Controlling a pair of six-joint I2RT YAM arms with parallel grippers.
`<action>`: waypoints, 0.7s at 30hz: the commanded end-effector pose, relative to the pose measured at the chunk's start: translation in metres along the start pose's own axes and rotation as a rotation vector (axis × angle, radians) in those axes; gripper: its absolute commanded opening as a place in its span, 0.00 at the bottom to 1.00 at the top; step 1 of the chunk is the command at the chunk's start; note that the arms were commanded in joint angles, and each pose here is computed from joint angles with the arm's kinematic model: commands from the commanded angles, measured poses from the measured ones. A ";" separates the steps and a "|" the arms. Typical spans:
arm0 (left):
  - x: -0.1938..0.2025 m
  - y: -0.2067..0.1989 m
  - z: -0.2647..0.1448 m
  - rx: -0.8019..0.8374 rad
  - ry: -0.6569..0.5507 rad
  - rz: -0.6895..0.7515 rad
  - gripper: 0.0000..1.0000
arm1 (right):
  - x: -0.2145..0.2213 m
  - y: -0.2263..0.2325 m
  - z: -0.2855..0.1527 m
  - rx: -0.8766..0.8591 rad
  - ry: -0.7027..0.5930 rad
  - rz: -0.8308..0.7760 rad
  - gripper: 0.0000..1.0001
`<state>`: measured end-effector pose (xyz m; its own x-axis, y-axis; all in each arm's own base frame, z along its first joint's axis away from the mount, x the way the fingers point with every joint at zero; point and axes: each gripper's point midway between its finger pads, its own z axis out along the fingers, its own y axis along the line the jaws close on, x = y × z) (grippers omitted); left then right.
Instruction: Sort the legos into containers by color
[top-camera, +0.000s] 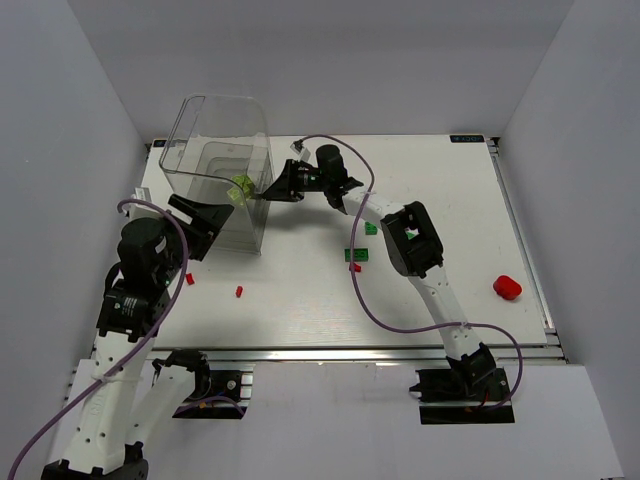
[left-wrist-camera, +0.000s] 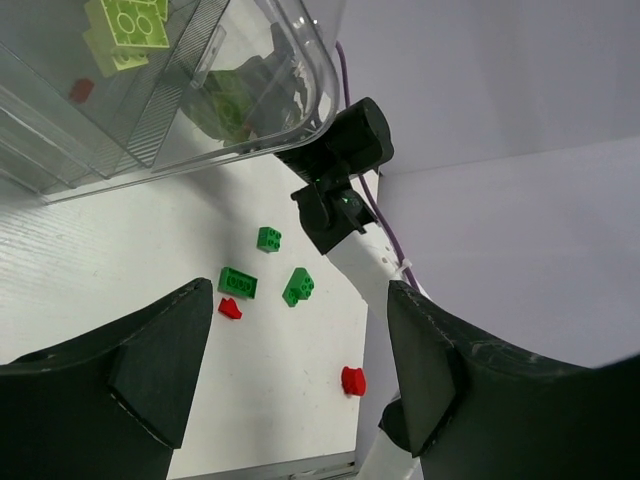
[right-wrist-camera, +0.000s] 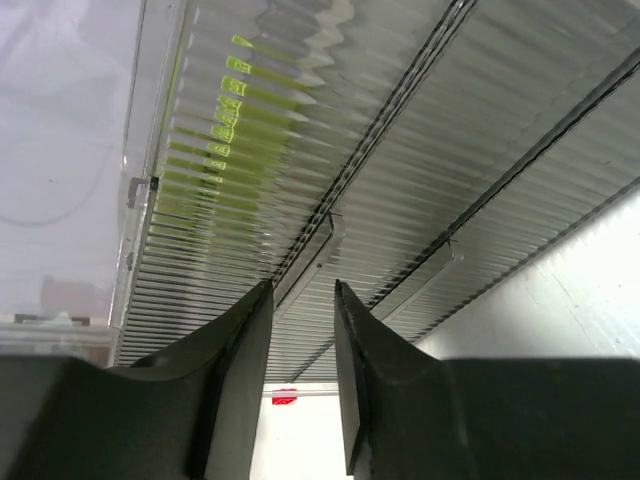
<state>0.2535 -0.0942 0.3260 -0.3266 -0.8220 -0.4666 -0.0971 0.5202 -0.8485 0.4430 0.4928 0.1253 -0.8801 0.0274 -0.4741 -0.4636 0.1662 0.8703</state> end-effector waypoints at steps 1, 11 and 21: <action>0.001 -0.001 0.001 0.015 -0.002 -0.012 0.80 | -0.013 0.020 0.006 -0.058 -0.031 -0.060 0.35; 0.006 0.000 0.004 0.008 0.026 -0.011 0.78 | -0.012 0.024 0.008 -0.098 -0.033 -0.083 0.19; 0.013 0.016 0.009 -0.030 0.035 -0.035 0.73 | -0.010 0.025 -0.018 -0.118 -0.030 -0.096 0.00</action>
<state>0.2562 -0.0977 0.3104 -0.3509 -0.8270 -0.4393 -0.1287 0.5072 -0.8521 0.4432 0.4889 0.1260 -0.8898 0.0428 -0.4543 -0.4470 0.1182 0.8867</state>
